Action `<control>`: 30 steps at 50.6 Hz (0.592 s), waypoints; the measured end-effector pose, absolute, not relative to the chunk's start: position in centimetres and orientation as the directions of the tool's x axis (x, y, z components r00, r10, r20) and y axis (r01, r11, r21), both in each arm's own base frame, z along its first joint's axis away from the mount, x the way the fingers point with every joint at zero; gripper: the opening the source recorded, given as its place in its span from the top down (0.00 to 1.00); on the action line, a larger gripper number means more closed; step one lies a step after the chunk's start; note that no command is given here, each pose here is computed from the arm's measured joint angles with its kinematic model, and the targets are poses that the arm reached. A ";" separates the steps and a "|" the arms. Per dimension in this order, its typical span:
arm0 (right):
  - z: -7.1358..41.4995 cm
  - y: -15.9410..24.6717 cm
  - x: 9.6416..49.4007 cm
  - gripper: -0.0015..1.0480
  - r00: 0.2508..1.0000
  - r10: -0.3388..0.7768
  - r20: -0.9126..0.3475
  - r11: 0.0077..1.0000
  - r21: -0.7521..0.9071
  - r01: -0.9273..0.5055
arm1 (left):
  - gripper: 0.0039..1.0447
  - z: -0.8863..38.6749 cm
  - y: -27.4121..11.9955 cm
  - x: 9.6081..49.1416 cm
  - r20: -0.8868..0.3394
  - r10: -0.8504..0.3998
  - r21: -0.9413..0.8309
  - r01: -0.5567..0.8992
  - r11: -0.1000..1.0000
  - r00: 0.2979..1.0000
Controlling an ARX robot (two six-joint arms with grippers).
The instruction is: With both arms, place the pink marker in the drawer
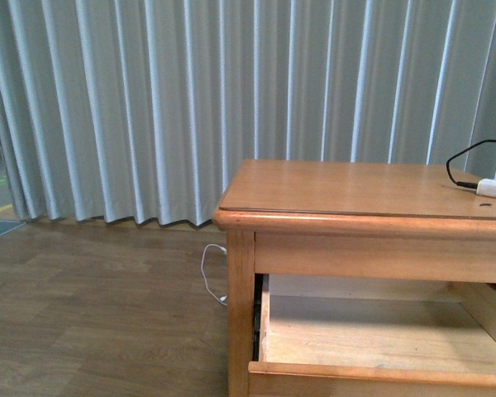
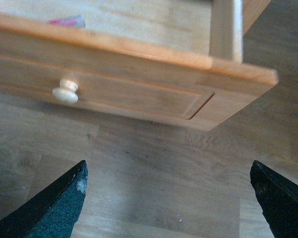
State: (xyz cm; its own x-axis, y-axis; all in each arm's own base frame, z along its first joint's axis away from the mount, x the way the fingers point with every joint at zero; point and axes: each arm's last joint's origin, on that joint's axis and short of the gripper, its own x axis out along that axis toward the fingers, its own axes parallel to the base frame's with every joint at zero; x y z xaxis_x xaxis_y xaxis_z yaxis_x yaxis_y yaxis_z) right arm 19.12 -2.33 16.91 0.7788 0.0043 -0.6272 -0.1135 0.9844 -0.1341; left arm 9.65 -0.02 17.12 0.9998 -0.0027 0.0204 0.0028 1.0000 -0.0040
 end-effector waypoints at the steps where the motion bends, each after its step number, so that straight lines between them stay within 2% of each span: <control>1: 16.4 -2.3 19.3 0.09 0.772 0.007 -0.636 0.984 -0.133 -0.119 | 0.06 17.1 0.0 9.7 0.020 -0.003 -0.004 0.003 1.000 1.000; 20: 12.1 -0.2 24.6 0.09 0.799 0.003 -0.601 0.977 -0.170 -0.131 | 0.06 17.1 0.0 9.7 0.020 -0.003 -0.004 0.003 1.000 1.000; 30: 10.2 0.4 27.5 0.09 0.829 -0.063 -0.556 0.984 -0.173 -0.041 | 0.06 17.1 0.0 9.7 0.020 -0.003 -0.004 0.003 1.000 1.000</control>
